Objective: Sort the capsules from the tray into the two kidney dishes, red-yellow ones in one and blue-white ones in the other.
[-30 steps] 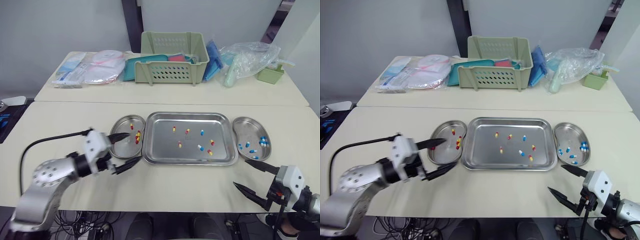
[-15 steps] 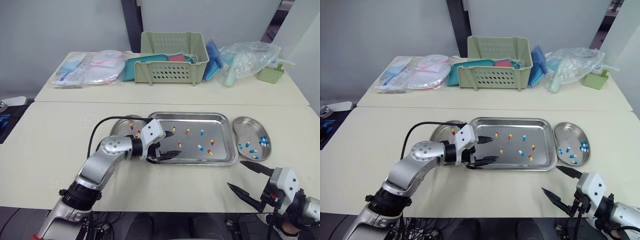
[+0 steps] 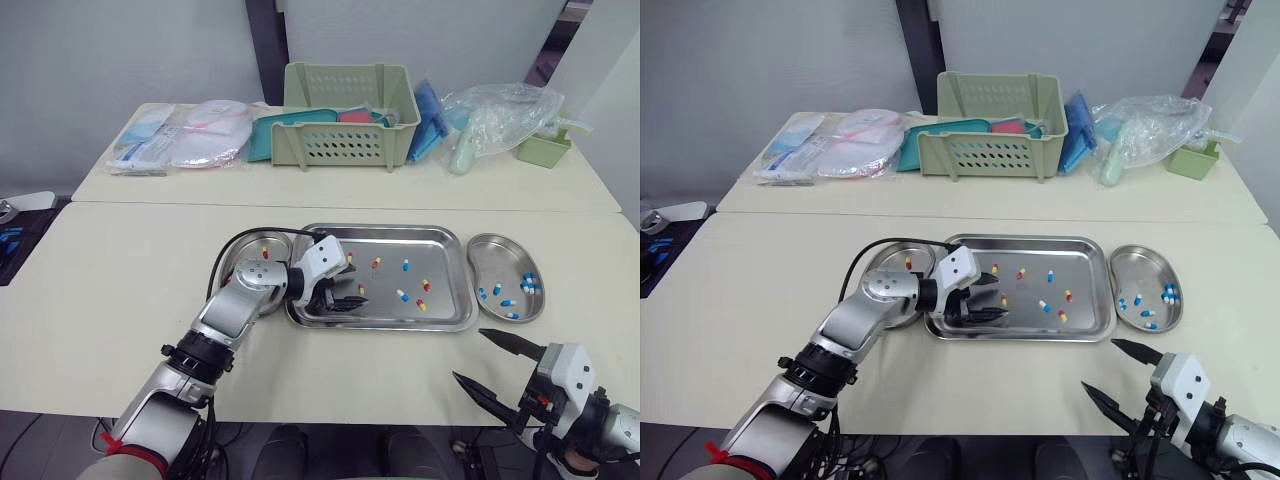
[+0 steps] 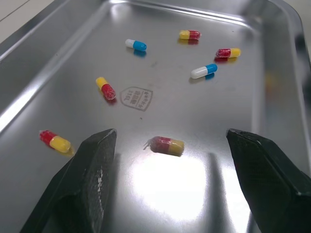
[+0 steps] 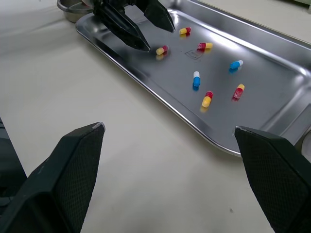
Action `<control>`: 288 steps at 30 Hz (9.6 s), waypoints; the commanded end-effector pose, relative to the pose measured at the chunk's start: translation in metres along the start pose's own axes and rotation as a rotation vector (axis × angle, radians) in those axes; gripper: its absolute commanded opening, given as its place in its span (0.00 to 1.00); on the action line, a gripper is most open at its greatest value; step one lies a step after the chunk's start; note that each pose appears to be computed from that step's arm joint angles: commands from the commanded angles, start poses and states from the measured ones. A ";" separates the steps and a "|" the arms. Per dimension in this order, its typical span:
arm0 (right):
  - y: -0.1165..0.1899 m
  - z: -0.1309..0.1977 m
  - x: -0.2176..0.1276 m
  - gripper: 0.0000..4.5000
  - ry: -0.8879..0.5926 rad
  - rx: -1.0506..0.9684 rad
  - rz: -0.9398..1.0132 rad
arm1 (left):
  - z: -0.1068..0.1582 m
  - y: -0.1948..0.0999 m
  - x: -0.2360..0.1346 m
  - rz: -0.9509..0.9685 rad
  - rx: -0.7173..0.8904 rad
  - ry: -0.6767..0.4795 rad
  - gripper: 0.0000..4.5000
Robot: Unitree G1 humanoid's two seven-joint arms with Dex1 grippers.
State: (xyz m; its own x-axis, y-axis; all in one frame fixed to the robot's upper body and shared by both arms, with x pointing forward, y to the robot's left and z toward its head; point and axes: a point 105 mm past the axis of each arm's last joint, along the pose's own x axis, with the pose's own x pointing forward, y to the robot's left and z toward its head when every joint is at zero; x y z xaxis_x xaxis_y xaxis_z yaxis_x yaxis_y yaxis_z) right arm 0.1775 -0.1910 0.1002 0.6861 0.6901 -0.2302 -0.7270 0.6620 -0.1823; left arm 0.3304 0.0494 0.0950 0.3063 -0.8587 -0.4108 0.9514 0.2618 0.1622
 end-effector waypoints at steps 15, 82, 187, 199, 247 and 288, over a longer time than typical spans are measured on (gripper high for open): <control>0.006 0.018 0.004 1.00 -0.043 -0.022 -0.008 | -0.009 -0.001 0.018 -0.048 0.053 0.055 0.50; 0.002 0.057 0.039 1.00 -0.103 -0.141 0.190 | -0.054 0.036 -0.274 0.842 -0.223 -0.091 0.96; 0.006 0.003 0.018 1.00 -0.042 -0.083 0.013 | 0.015 0.040 0.010 0.672 -0.381 -0.039 0.73; 0.007 0.005 0.019 1.00 -0.047 -0.077 0.000 | -0.002 0.045 0.025 0.600 -0.386 0.027 0.60; 0.025 0.065 0.062 1.00 -0.204 -0.234 0.373 | -0.019 0.016 -0.182 0.590 -0.233 -0.066 0.13; -0.119 -0.029 -0.106 1.00 0.367 -0.107 -0.220 | -0.159 -0.036 -0.324 1.109 -0.380 0.165 0.99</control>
State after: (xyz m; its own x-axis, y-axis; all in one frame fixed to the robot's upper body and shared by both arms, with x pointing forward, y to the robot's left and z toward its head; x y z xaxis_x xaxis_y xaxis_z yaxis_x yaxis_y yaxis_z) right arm 0.1894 -0.3466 0.1064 0.7626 0.3866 -0.5186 -0.5902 0.7440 -0.3133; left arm 0.2022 0.3908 0.0751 0.9382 -0.0134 -0.3459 0.0930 0.9723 0.2144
